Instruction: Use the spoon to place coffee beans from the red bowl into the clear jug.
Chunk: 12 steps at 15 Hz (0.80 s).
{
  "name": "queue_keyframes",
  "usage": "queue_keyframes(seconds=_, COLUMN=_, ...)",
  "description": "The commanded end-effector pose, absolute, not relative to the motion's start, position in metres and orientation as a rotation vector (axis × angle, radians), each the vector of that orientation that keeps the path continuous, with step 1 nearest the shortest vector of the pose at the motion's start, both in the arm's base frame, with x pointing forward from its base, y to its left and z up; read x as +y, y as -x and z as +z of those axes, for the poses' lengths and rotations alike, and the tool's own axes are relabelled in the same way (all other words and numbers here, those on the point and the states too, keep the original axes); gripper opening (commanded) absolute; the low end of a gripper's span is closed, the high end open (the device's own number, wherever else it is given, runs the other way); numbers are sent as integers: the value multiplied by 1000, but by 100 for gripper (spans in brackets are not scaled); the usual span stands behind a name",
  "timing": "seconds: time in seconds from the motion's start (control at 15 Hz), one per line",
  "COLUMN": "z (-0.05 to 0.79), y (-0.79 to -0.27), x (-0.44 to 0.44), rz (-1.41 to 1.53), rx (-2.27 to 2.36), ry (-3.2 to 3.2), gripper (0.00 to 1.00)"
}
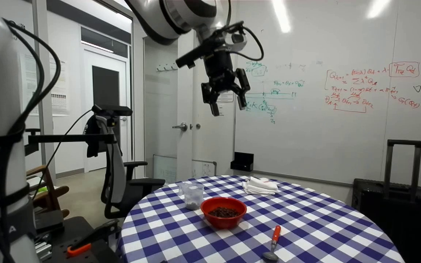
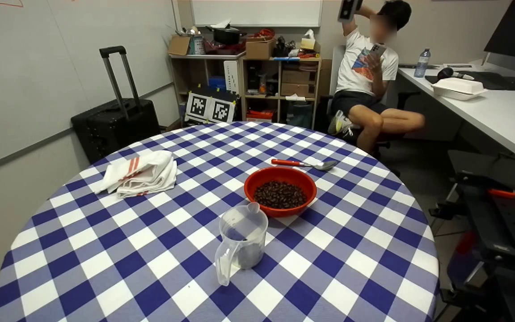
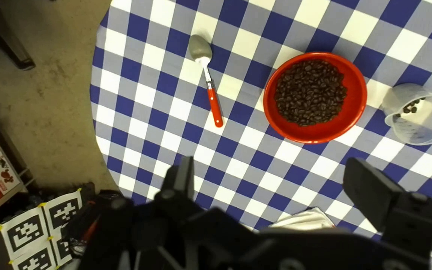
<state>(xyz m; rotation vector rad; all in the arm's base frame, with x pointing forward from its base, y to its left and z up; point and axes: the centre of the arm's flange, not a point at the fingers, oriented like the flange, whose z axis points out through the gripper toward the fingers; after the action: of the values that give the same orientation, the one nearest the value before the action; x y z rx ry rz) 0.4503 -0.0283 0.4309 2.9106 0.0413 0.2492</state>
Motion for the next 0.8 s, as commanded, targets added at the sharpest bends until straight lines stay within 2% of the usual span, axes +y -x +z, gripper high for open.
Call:
queue_keyframes(seconds=0.0, z=394, y=-524, x=-51, rz=223, rx=150, ry=-2916, gripper=100)
queue_keyframes(seconds=0.33, z=335, y=-588, x=-81, rz=212, rx=238, ry=-2883, gripper=100)
queue_keyframes(seconds=0.73, z=264, y=-634, x=-118, rz=139, rx=253, ry=-2859, gripper=100)
